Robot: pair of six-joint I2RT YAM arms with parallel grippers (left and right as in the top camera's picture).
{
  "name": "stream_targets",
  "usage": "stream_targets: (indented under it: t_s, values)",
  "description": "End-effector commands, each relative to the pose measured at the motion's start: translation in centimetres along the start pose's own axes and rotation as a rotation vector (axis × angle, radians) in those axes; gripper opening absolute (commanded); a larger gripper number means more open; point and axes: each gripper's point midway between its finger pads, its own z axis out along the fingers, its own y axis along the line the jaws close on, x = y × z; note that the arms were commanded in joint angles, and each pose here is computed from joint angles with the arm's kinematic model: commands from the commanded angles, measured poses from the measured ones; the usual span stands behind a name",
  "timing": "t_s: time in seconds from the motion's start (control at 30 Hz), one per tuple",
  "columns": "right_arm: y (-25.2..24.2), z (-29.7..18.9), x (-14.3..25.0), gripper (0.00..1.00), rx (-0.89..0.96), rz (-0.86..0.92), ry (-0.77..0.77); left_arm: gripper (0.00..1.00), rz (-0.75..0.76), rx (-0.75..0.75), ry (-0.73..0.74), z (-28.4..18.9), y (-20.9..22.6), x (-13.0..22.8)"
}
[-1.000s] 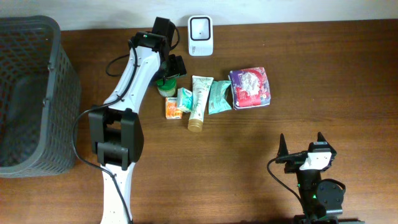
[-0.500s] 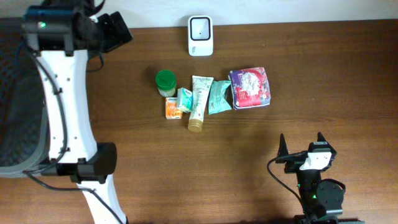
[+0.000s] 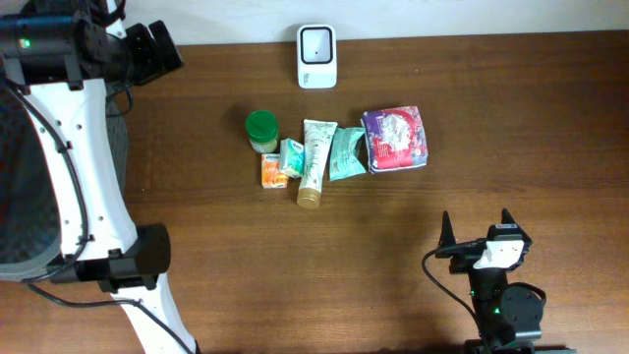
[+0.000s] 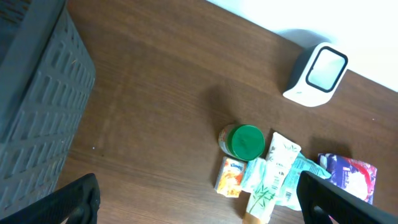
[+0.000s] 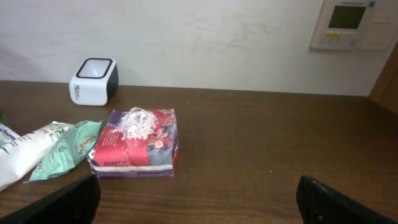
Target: Scan the item barcode
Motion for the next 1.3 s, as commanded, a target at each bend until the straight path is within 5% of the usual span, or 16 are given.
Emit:
stream_targets:
  t_s: [0.0,0.57,0.7,0.8,0.87,0.93,1.0,1.13,1.27]
  values:
    - [-0.1,0.0,0.4,0.99,0.006,-0.007,0.005,0.99,0.015,0.012,-0.012,-0.8,-0.1,0.0]
    - [0.1,0.0,0.0,0.99,-0.006,-0.007,-0.009,0.99,0.015,0.012,-0.012,-0.8,-0.1,0.0]
    - [9.1,-3.0,-3.6,0.99,-0.574,0.126,-0.128,0.99,0.015,0.012,-0.012,-0.8,-0.1,0.0]
    - [8.5,-4.6,-9.5,0.99,-0.572,0.132,-0.381,0.99,0.015,0.012,-0.012,-0.8,-0.1,0.0]
    - [5.7,-6.6,-15.3,0.99,-0.422,0.128,-0.645,0.99,0.015,0.012,-0.012,-0.8,-0.1,0.0]
    - [4.1,-7.7,-19.2,0.99,-0.295,0.014,-0.73,0.99,0.015,0.012,-0.012,-0.8,-0.1,0.0]
    - [4.1,-6.4,-20.5,0.99,-0.247,-0.124,-0.607,0.99,0.015,0.012,-0.012,-0.8,-0.1,0.0]
    - [1.7,0.6,-18.8,0.99,-0.131,-0.132,-0.056,0.99,0.015,0.012,-0.012,-0.8,-0.1,0.0]
    - [4.3,8.2,-13.4,0.99,-0.313,-0.074,0.561,0.99,0.015,0.012,-0.012,-0.8,-0.1,0.0]
